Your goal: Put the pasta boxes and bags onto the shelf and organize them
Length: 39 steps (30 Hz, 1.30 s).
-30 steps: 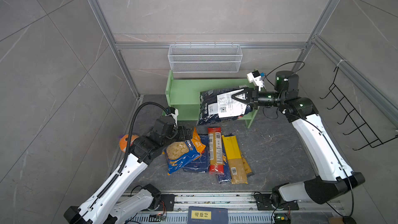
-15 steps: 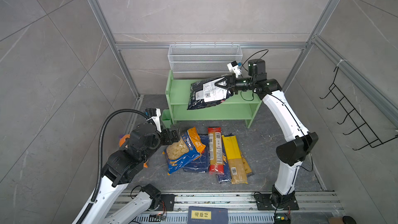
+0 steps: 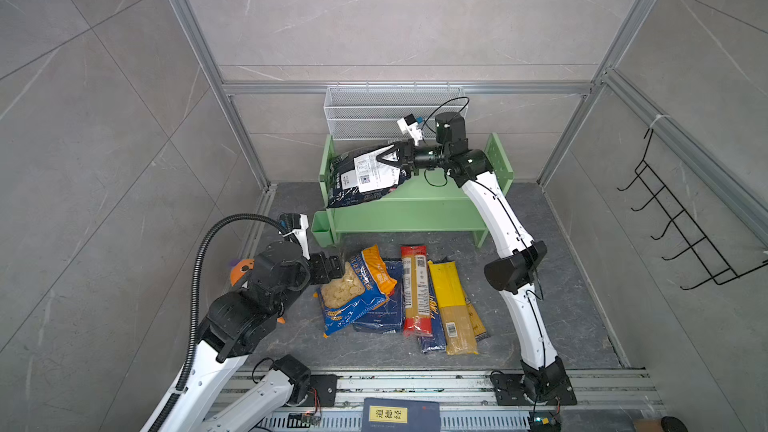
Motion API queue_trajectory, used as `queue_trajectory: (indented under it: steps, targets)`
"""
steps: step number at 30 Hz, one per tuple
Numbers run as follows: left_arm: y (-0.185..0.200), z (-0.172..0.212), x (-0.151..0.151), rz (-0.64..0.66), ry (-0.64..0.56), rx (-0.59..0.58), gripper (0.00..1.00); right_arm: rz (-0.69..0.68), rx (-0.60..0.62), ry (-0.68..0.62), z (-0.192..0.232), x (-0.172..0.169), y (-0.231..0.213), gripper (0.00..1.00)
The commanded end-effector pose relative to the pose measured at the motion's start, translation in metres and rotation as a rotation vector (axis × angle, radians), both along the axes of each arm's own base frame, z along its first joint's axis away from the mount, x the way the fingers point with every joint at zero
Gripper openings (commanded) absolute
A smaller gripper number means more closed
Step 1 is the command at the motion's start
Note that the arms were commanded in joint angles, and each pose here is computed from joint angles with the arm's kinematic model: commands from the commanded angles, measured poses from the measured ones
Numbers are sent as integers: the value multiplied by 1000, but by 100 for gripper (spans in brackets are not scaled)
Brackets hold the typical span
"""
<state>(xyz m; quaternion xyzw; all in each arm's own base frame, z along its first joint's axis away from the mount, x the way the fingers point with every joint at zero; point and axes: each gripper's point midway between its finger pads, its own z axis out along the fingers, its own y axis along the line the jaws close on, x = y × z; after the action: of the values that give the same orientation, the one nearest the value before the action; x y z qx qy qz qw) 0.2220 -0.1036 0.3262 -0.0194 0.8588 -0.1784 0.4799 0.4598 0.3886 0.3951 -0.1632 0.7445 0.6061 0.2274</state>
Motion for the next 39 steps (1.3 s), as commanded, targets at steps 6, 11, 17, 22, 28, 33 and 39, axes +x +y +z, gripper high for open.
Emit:
queue_trajectory:
  steps: [6, 11, 17, 22, 28, 33, 39]
  targets:
    - [5, -6, 1, 14, 3, 33, 98, 12, 42, -87, 10, 7, 1, 17]
    - [4, -8, 4, 14, 11, 50, 99, -21, -29, -64, -13, 15, -6, 23]
    - [-9, -13, 17, -3, 42, 49, 99, -86, -153, -74, -39, 22, -20, 41]
    - [-26, -14, 33, -28, 59, 27, 97, -141, -324, -109, -58, 16, -42, 55]
    - [-43, -15, 55, -57, 79, 2, 81, -185, -461, -128, -66, 6, -65, 59]
    - [-53, -12, 71, -70, 83, -20, 76, -225, -530, -155, -64, -1, -81, 62]
    - [-48, -2, 93, -39, 56, -24, 68, -232, -538, -157, -65, -15, -89, 60]
